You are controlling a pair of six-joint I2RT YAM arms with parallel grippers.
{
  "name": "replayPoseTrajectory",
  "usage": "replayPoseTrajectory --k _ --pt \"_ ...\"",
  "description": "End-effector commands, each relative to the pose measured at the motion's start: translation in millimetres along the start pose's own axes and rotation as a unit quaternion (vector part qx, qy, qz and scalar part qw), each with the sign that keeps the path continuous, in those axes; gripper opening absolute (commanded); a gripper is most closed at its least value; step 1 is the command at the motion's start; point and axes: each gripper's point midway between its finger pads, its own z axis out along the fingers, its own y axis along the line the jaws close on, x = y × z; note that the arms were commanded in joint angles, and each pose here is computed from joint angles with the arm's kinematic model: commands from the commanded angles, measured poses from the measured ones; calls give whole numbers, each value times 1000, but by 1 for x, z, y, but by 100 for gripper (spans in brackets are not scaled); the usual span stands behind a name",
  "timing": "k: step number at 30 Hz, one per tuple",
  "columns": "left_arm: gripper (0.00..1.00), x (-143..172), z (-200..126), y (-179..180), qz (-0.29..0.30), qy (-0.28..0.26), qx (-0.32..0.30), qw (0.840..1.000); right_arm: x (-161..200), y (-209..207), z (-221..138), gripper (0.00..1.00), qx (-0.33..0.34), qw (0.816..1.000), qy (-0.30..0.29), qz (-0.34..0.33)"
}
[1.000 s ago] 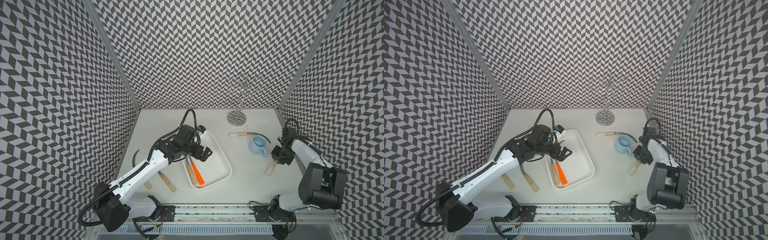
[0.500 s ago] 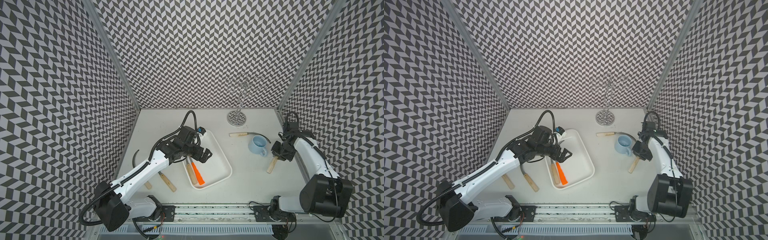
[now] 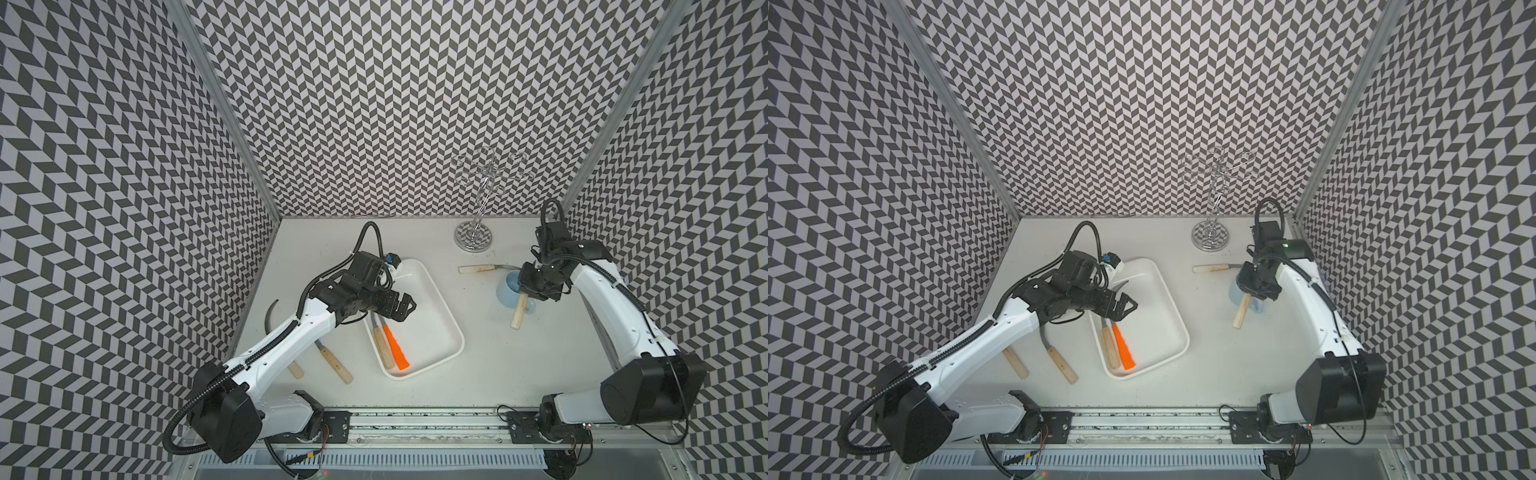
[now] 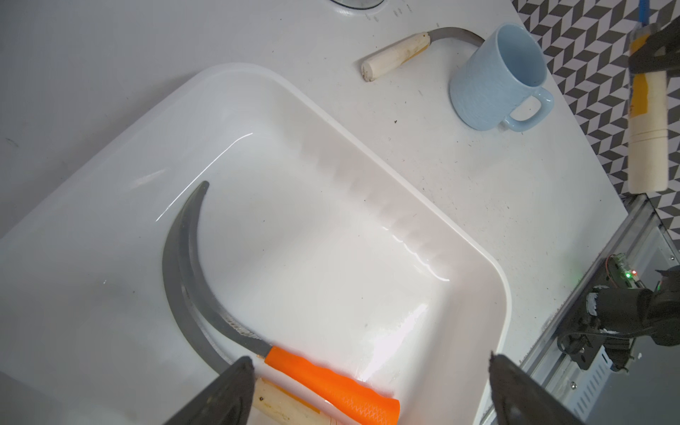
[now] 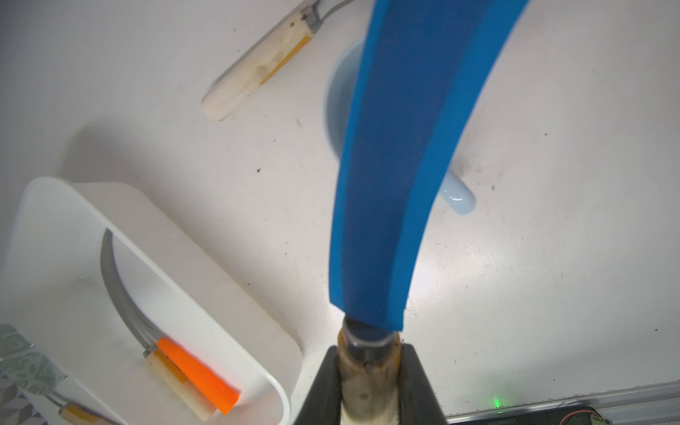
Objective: Put small sickles into storage boxes
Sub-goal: Pick up the sickle at the center of the board.
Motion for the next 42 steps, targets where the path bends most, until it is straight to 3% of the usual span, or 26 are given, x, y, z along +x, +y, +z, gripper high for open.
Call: replayPoseTrajectory --k 1,8,17,28,34,42 --pt "100 -4 -10 -2 -23 -22 35 999 5 21 -4 3 -9 1000 10 -15" --pt "100 0 -18 -1 -80 -43 96 991 17 49 -5 3 -21 998 21 -55" --pt "100 5 -21 10 -181 -69 167 967 44 82 1 3 -25 990 41 -129" --pt "100 -5 -30 36 -222 -96 124 962 84 133 5 3 -47 974 60 -213" --pt "100 -9 -39 44 -262 -119 131 949 102 160 8 3 -56 964 68 -251" --pt "100 19 -37 76 -340 -113 95 929 121 187 14 3 -57 951 69 -296"
